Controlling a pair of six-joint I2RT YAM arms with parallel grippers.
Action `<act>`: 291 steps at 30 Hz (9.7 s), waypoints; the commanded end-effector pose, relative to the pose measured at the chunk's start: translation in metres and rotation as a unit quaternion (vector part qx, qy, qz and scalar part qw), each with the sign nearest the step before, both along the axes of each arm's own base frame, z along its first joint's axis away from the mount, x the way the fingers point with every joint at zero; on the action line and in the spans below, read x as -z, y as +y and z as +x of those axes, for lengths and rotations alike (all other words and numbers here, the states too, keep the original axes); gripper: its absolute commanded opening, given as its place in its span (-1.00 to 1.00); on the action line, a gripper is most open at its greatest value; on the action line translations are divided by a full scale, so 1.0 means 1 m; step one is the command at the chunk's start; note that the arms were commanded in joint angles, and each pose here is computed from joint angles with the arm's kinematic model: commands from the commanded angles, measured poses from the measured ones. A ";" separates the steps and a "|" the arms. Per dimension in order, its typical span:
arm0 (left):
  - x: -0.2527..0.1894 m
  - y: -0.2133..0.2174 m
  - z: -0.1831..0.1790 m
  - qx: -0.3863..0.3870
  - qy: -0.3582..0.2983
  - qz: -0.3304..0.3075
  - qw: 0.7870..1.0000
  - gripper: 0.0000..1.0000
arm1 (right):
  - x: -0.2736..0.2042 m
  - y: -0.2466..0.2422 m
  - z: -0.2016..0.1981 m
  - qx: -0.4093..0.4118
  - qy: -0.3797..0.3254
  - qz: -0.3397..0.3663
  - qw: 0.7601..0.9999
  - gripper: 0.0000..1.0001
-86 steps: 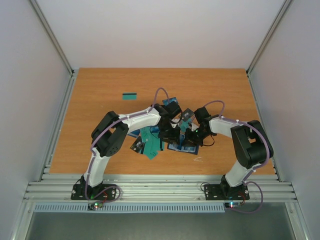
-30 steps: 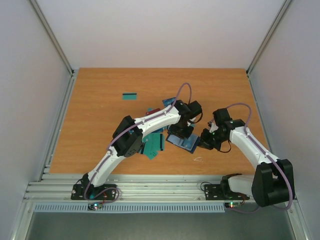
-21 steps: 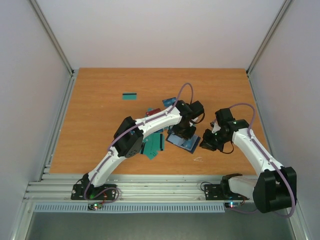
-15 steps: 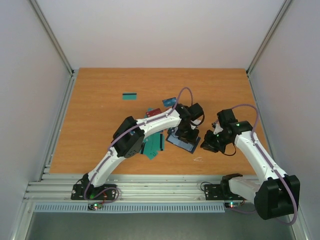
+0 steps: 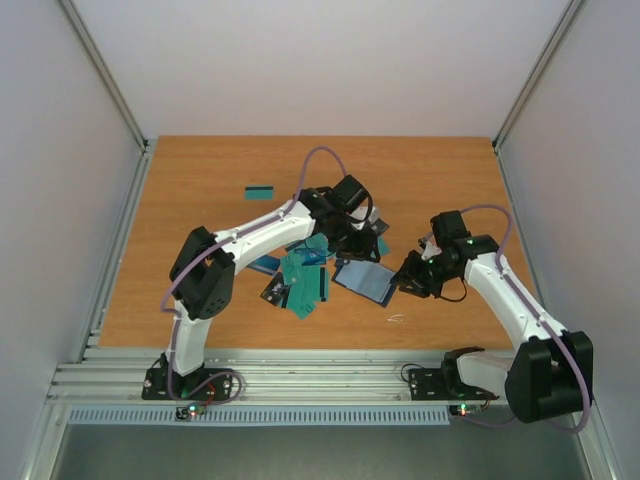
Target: Put the credit cards into the card holder
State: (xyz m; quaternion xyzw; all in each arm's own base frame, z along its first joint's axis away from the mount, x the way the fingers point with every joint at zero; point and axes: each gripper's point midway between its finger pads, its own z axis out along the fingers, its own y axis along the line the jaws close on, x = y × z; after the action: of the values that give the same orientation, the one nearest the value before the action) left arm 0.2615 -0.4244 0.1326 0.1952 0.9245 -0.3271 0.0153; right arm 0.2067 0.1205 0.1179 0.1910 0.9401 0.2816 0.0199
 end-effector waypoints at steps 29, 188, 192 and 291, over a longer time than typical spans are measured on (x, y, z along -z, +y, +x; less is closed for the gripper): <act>0.095 -0.029 -0.040 0.073 0.069 0.078 0.992 -0.08 | 0.049 0.001 0.030 0.022 0.066 0.061 0.996 -0.27; 0.135 0.147 -0.012 -0.086 -0.007 0.321 0.943 0.65 | 0.028 0.053 0.003 -0.080 0.024 0.098 0.992 0.02; 0.144 0.148 -0.022 -0.071 -0.003 0.321 0.944 0.58 | 0.029 0.052 0.003 -0.081 0.026 0.094 0.992 0.02; 0.140 0.149 -0.057 -0.021 -0.003 0.182 0.983 -0.36 | 0.067 0.129 -0.032 -0.139 0.034 0.111 0.984 0.10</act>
State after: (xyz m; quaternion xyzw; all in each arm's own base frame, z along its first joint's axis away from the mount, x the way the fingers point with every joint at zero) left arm 0.2161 -0.2865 0.0194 0.1775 0.9698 -0.1668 0.0101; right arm 0.1707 0.2377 0.0452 0.0880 0.9286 0.3530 -0.0730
